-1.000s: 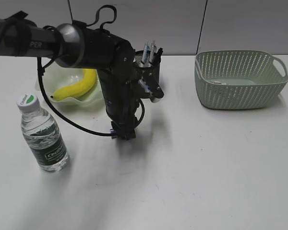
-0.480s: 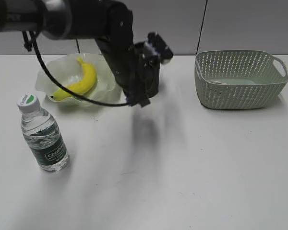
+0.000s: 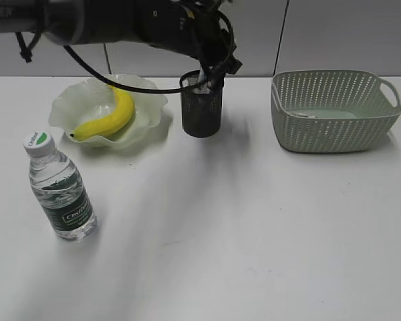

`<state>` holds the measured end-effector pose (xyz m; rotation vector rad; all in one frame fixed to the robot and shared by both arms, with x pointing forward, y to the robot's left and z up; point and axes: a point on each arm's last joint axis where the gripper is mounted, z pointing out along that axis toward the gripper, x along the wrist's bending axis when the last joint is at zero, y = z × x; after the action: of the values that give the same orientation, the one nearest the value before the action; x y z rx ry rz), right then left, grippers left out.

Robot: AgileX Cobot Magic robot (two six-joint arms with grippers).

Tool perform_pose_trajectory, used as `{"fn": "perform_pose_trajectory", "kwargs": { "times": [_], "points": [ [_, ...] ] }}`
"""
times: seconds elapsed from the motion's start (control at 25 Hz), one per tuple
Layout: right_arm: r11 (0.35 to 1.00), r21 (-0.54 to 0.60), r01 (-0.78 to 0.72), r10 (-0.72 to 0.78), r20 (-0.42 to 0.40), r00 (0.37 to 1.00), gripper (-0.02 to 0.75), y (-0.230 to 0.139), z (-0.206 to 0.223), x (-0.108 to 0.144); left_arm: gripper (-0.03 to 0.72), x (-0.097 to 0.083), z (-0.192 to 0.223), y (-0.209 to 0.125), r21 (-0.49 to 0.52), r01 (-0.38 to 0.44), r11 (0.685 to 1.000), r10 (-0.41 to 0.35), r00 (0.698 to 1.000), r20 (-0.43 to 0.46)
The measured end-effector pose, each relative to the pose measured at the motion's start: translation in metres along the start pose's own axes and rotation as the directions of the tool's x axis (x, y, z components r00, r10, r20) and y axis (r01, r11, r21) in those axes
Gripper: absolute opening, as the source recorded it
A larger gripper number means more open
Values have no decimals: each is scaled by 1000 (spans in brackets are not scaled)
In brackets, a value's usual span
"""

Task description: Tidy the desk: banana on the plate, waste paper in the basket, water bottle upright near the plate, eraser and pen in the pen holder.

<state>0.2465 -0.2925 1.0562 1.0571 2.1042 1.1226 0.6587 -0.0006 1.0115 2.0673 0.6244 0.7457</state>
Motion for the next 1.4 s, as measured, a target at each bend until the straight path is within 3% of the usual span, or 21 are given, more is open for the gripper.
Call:
{"fn": "perform_pose_trajectory", "kwargs": {
  "times": [0.32, 0.56, 0.88, 1.12, 1.4],
  "points": [
    [1000, 0, 0, 0, 0, 1000, 268, 0, 0, 0, 178, 10, 27, -33, 20, 64, 998, -63, 997, -36],
    [1000, 0, 0, 0, 0, 1000, 268, 0, 0, 0, 178, 11, 28, -35, 26, 73, 997, -72, 997, -35],
    [1000, 0, 0, 0, 0, 1000, 268, 0, 0, 0, 338, 15, 25, -33, 20, 83, 996, -82, 996, -41],
    [1000, 0, -1, 1, 0, 1000, 268, 0, 0, 0, 348, 24, -3, -2, -45, 81, 996, -83, 995, -55],
    [1000, 0, -1, 1, 0, 1000, 268, 0, 0, 0, 349, 35, -82, 54, -55, 54, 997, -55, 998, -15]
  ]
}}
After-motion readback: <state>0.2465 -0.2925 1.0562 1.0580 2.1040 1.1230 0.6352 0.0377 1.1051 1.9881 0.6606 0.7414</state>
